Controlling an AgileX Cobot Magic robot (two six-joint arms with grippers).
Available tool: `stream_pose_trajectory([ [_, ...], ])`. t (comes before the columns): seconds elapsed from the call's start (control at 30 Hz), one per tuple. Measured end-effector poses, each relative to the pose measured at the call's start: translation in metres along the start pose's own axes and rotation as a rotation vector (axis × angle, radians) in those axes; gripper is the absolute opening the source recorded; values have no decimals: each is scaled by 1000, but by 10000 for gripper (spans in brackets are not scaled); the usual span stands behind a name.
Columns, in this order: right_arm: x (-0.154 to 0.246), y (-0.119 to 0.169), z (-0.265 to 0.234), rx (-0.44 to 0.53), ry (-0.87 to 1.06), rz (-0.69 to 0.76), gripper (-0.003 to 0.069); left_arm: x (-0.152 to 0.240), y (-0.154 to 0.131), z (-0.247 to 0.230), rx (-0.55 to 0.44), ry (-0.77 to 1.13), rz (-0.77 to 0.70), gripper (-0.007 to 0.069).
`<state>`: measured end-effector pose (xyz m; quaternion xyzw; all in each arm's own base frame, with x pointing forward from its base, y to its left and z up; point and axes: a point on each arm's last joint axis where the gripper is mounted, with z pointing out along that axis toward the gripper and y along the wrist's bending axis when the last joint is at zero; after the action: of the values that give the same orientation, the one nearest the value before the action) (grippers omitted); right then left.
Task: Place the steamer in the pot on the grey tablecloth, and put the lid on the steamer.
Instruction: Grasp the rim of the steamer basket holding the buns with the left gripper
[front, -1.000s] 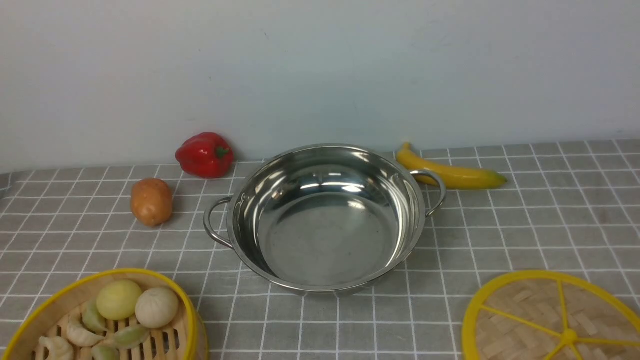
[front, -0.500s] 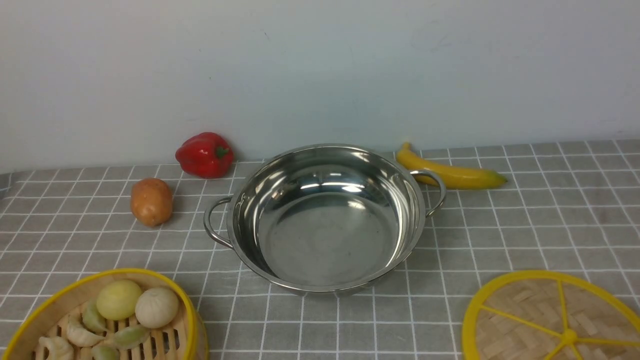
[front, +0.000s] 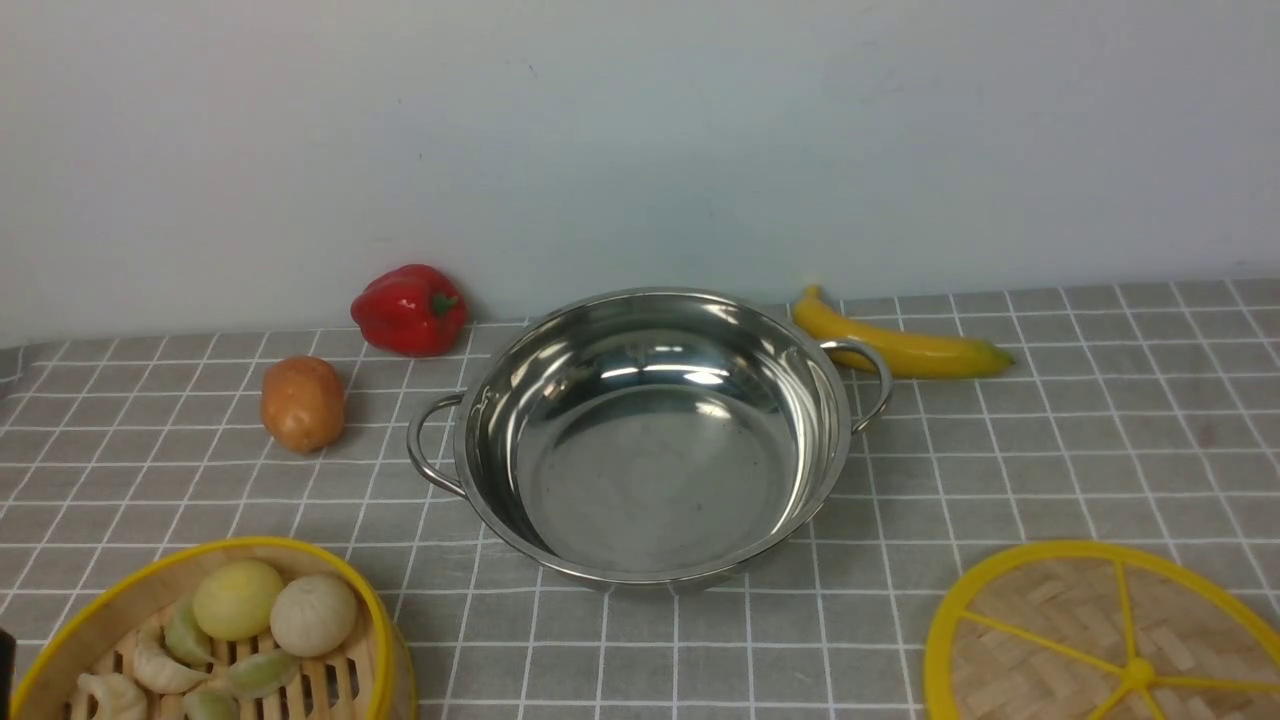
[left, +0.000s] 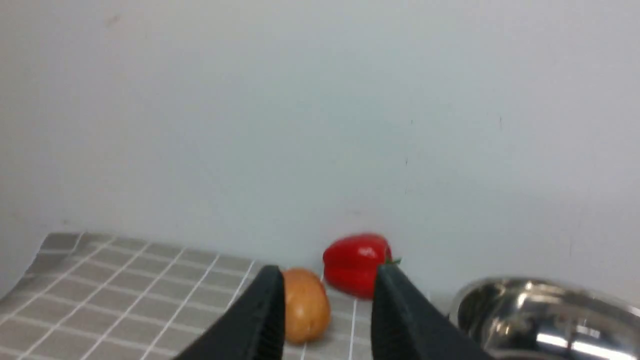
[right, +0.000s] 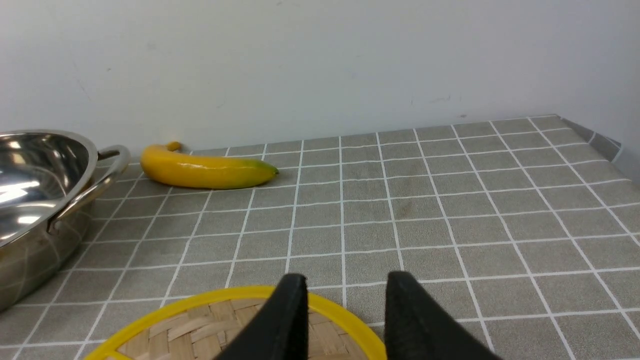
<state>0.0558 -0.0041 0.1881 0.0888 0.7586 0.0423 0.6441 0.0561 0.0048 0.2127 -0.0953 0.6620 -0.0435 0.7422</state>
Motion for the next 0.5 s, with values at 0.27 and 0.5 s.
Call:
stream_pose_trajectory([
  [0.27,0,0,0,0,0,0,240,-13,-3,0,0,18,-200,243],
  [0.5,0,0,0,0,0,0,240,-48,-14,11,-32,240,-218,243],
])
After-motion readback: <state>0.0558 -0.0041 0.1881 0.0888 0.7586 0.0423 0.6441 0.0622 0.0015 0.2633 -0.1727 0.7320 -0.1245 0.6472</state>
